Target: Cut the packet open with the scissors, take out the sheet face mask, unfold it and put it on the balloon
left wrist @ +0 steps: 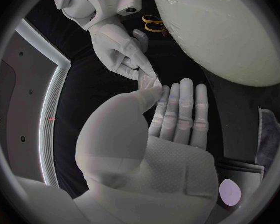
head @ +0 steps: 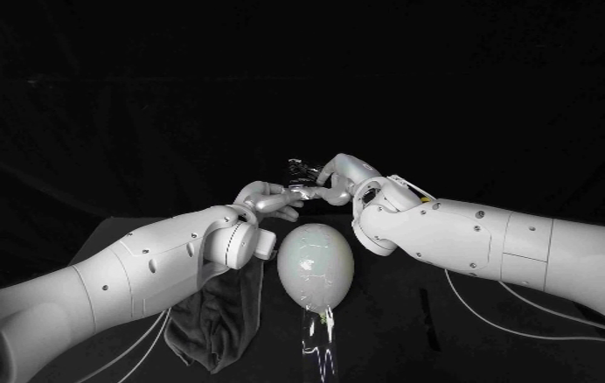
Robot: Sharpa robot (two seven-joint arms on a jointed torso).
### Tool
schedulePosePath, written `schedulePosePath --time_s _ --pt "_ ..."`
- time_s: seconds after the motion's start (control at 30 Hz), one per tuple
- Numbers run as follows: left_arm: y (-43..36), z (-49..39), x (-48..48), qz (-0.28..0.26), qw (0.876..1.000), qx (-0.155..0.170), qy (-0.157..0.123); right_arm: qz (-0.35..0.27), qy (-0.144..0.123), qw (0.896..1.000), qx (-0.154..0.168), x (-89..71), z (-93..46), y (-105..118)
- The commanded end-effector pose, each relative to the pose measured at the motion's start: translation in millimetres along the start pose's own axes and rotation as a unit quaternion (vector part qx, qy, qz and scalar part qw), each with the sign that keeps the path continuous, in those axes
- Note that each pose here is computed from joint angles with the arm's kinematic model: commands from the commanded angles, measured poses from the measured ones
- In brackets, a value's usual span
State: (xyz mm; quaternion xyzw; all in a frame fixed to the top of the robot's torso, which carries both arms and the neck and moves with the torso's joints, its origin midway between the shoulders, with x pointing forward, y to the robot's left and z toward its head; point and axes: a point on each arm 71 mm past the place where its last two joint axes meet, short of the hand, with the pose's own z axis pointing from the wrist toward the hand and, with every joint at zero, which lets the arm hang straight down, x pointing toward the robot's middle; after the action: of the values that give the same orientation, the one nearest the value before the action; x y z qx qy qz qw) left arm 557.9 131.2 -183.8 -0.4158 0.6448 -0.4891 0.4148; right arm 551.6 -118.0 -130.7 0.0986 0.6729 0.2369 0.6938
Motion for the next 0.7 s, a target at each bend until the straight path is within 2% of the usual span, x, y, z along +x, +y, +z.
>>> schedulePosePath --time_s 0.03,0.3,0.7 --pt "-2.7 0.5 1.6 -0.005 1.0 0.008 0.001 -0.003 0.001 1.0 -0.007 0.3 -0.3 2.8" --pt "-3.4 0.7 1.9 -0.005 1.0 0.012 0.001 -0.003 0.004 1.0 -0.007 0.7 -0.6 2.6" --pt "-5.4 0.5 -1.4 -0.01 0.999 0.028 -0.019 0.009 0.017 1.0 -0.015 -0.4 -0.2 0.3"
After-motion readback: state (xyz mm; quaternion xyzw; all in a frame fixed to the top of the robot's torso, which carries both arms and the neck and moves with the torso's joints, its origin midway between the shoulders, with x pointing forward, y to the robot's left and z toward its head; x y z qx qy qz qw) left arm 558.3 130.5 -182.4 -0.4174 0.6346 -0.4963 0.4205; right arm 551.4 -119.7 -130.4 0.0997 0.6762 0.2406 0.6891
